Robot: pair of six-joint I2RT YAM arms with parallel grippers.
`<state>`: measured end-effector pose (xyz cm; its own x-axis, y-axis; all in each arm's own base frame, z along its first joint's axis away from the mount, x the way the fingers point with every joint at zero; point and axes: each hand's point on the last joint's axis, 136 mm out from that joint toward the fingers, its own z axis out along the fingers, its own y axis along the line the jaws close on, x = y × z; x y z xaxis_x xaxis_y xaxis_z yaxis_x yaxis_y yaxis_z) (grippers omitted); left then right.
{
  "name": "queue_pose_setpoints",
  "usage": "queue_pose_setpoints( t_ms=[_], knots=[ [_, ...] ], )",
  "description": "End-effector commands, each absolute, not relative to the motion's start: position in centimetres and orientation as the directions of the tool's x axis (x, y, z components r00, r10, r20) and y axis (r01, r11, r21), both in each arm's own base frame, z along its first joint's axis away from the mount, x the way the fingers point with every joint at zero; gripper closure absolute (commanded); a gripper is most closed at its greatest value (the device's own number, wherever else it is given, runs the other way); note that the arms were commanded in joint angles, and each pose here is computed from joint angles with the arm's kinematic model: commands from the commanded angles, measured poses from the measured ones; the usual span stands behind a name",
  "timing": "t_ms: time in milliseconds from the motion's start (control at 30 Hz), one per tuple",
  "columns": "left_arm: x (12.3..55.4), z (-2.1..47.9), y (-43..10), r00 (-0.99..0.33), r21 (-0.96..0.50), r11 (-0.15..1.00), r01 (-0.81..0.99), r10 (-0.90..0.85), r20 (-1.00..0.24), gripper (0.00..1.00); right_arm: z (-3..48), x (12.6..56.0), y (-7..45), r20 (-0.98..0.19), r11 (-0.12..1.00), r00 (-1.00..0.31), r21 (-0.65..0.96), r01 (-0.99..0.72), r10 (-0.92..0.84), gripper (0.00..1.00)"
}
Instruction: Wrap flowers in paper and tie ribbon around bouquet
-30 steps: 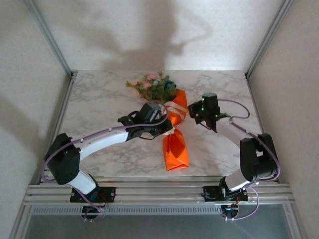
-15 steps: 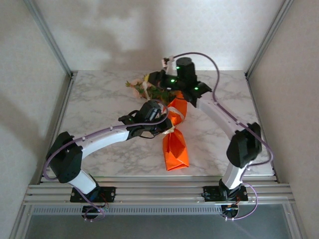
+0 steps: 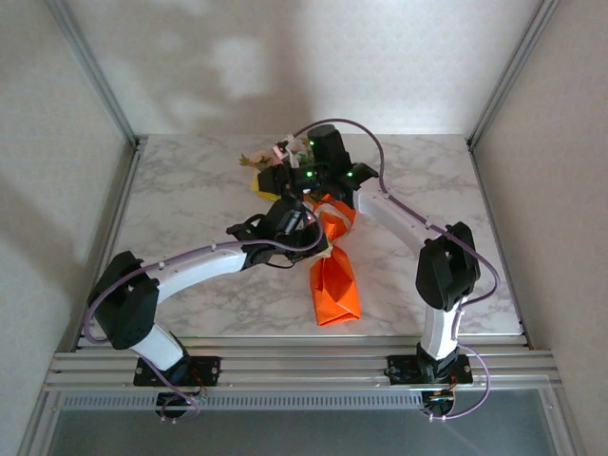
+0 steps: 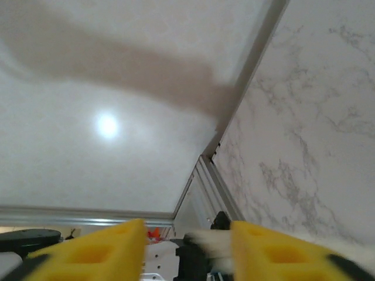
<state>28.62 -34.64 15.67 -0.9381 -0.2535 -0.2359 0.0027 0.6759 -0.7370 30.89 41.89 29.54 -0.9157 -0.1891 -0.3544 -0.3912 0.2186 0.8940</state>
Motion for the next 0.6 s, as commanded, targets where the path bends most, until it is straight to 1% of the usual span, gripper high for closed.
queue_pose_setpoints(
  t_ms=[0, 67, 133, 233, 300, 367, 400, 467, 500, 567],
  knots=[
    [28.8, 17.0, -35.0, -0.929, -0.757, 0.650, 0.060, -0.241, -0.281, 1.00, 28.7, 29.2, 39.3, -0.327, 0.309, -0.919, 0.870, -0.384, -0.220, 0.45],
    [29.0, 16.8, -35.1, -0.928, -0.755, 0.653, 0.058, -0.242, -0.281, 1.00, 28.9, 31.1, 37.5, -0.353, 0.383, -0.927, 0.845, -0.374, -0.127, 0.42],
    [29.3, 16.8, -35.2, -0.927, -0.754, 0.654, 0.056, -0.246, -0.282, 1.00, 29.9, 32.7, 35.9, -0.377, 0.411, -0.925, 0.836, -0.363, -0.050, 0.41],
    [30.1, 17.1, -35.4, -0.924, -0.754, 0.654, 0.054, -0.255, -0.286, 1.00, 30.7, 35.1, 32.9, -0.421, 0.514, -0.904, 0.794, -0.325, 0.079, 0.41],
    [30.9, 17.1, -35.1, -0.918, -0.750, 0.661, 0.042, -0.270, -0.289, 1.00, 30.2, 36.4, 29.8, -0.428, 0.606, -0.884, 0.759, -0.239, 0.188, 0.43],
    [31.8, 17.0, -34.4, -0.912, -0.747, 0.665, 0.015, -0.297, -0.282, 1.00, 29.6, 37.1, 27.1, -0.438, 0.644, -0.852, 0.747, -0.166, 0.287, 0.45],
    [32.2, 17.0, -34.1, -0.909, -0.748, 0.664, 0.005, -0.308, -0.280, 1.00, 28.6, 37.2, 25.3, -0.431, 0.676, -0.831, 0.731, -0.094, 0.351, 0.47],
    [33.4, 17.3, -33.2, -0.896, -0.756, 0.654, -0.015, -0.344, -0.280, 1.00, 26.5, 37.1, 22.5, -0.397, 0.693, -0.801, 0.721, 0.031, 0.449, 0.53],
    [33.9, 17.6, -32.9, -0.891, -0.764, 0.644, -0.020, -0.358, -0.278, 1.00, 25.3, 37.0, 21.3, -0.372, 0.696, -0.786, 0.711, 0.102, 0.494, 0.54],
    [34.9, 18.2, -32.4, -0.880, -0.782, 0.622, -0.031, -0.388, -0.274, 1.00, 23.2, 36.8, 20.0, -0.300, 0.657, -0.761, 0.724, 0.211, 0.576, 0.53]
  ],
)
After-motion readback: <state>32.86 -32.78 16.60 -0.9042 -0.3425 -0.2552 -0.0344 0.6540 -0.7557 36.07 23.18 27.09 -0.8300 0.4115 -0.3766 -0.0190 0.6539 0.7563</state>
